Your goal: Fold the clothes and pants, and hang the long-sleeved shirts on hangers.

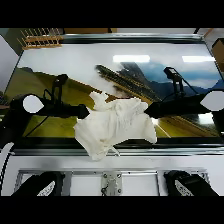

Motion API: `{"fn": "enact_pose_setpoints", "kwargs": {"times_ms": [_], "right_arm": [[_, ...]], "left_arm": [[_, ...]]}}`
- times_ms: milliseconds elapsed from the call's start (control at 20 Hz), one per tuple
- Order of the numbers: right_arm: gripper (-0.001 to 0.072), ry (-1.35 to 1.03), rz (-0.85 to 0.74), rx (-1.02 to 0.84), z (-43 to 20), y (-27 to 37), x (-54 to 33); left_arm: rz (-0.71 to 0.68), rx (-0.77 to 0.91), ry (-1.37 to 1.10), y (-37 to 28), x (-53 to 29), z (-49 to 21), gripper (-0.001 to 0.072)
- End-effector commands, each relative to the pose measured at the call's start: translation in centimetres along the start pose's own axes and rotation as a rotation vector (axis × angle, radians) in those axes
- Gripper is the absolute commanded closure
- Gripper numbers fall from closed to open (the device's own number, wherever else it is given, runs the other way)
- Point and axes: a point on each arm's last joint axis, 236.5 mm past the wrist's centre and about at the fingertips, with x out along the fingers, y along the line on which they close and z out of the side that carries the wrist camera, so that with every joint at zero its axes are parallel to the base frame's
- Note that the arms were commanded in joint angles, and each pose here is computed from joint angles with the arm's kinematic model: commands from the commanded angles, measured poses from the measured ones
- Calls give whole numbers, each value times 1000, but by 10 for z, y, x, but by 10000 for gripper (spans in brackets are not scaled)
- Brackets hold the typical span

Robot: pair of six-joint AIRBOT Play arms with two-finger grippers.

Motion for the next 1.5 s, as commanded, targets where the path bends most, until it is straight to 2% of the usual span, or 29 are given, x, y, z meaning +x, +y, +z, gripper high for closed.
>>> {"fn": "enact_pose_setpoints", "kwargs": {"times_ms": [0, 150, 350, 550, 800, 950, 1100, 1250, 1300, 1350, 1400, 1450], "right_arm": [[702, 10, -9, 31, -5, -9, 12], [702, 5, -8, 29, -4, -8, 11], [702, -5, -10, 30, -2, -8, 11], [702, -5, -2, 33, -2, -6, 11], [702, -6, -2, 33, -2, -7, 11], [702, -6, -3, 33, -1, -7, 11], [701, -7, -3, 32, -1, -7, 11], [701, -7, -3, 32, -1, -7, 11], [701, -7, -3, 32, -1, -7, 11], [701, -7, -3, 32, -1, -7, 11], [701, -8, -4, 32, -1, -7, 11], [701, -15, -5, 32, 1, -7, 11]], "left_arm": [[37, -86, 21, 30, -3, -3, 44], [52, -158, -81, 49, -20, -1, 44], [-72, -191, -139, 30, 7, -1, 45], [-122, -73, 20, 15, 63, -19, 44], [-172, -95, 166, 16, 109, -9, 44], [-212, -87, 298, 11, 120, -21, 44], [-332, -73, 342, -13, 119, -26, 44], [-343, -61, 369, -19, 120, -35, 48], [-345, -64, 383, -22, 119, -38, 239], [-349, -58, 390, -24, 119, -40, 489], [-354, -48, 392, -29, 120, -41, 685], [-362, -46, 388, -34, 120, -41, 688]]}}
